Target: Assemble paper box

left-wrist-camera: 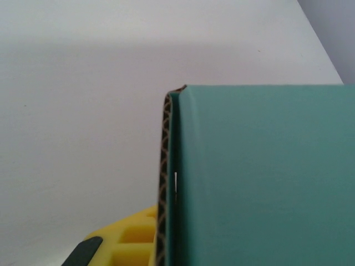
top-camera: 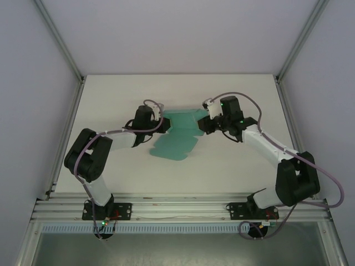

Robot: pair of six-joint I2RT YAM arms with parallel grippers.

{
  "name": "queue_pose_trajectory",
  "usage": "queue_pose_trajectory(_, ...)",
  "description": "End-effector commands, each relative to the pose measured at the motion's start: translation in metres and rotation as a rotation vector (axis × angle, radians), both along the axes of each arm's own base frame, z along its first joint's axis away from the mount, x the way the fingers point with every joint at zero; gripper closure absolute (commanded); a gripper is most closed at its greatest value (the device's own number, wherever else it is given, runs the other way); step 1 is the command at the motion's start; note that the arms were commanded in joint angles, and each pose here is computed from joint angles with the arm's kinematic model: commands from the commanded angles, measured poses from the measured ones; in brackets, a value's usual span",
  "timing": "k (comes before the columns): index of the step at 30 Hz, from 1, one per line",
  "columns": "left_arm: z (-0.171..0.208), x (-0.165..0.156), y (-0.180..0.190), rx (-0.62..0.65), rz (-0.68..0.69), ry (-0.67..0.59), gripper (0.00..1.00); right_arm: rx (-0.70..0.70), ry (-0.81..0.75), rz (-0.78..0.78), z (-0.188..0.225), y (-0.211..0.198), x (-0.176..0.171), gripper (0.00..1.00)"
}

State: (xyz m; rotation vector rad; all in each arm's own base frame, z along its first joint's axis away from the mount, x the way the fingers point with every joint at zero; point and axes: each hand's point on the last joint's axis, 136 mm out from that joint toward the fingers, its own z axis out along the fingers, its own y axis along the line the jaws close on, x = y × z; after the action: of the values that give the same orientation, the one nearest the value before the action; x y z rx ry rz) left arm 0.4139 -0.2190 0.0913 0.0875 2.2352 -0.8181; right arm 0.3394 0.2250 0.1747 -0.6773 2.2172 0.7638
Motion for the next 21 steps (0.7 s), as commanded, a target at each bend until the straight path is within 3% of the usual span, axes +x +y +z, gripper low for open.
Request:
queue_pose_trajectory(1, 0.003, 0.012, 0.006, 0.037, 0.084, 0.021, 1.00, 0.035, -0.039, 0.053, 0.019, 0.014, 0.001, 1.00)
queue_pose_trajectory(9, -0.036, 0.026, 0.074, 0.341, 0.480, 0.170, 1.00, -0.008, -0.171, -0.013, 0.030, 0.022, -0.011, 1.00)
queue_pose_trajectory(15, -0.040, 0.023, 0.105, 0.438, 0.654, 0.203, 1.00, 0.006, -0.187, -0.041, 0.036, 0.018, -0.015, 1.00)
queue_pose_trajectory(21, -0.036, 0.022, 0.120, 0.499, 0.744, 0.226, 0.97, 0.040, -0.191, -0.028, 0.038, 0.024, -0.016, 1.00)
